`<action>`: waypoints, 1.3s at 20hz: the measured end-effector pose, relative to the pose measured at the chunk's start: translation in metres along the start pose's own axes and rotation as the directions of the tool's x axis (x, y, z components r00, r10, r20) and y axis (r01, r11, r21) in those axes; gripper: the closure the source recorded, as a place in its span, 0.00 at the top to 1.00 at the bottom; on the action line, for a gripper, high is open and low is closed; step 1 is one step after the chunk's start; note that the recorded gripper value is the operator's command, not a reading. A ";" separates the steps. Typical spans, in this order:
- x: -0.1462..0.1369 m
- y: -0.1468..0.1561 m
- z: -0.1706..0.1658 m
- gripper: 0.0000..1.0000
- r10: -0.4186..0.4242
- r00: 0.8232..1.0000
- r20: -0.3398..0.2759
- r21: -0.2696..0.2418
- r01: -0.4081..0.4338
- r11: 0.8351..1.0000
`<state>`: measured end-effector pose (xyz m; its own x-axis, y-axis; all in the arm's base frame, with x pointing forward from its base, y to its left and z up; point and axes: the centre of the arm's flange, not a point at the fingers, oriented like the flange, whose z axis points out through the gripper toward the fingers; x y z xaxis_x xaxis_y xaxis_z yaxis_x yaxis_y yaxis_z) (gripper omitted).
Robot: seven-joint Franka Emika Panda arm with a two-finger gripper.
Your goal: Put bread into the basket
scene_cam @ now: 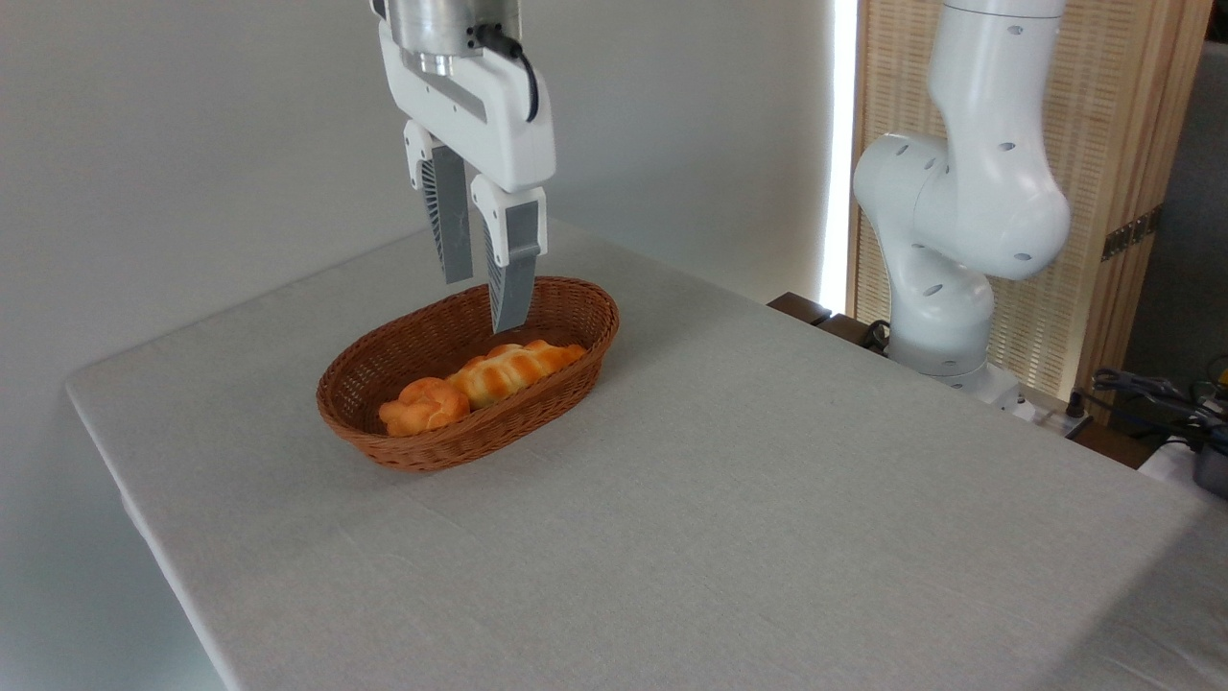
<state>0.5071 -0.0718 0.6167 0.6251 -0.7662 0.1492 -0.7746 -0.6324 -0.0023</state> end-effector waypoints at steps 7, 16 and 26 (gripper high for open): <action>-0.016 -0.020 -0.013 1.00 -0.043 0.999 -0.015 0.016 0.044 0.999; -0.032 -0.041 -0.029 1.00 -0.070 0.997 0.017 -0.009 0.070 0.998; -0.045 -0.061 -0.034 1.00 -0.029 0.996 0.084 -0.012 0.031 0.999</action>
<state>0.5229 0.0051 0.6439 0.6535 -0.7541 0.0658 -0.7563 -0.6541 0.0140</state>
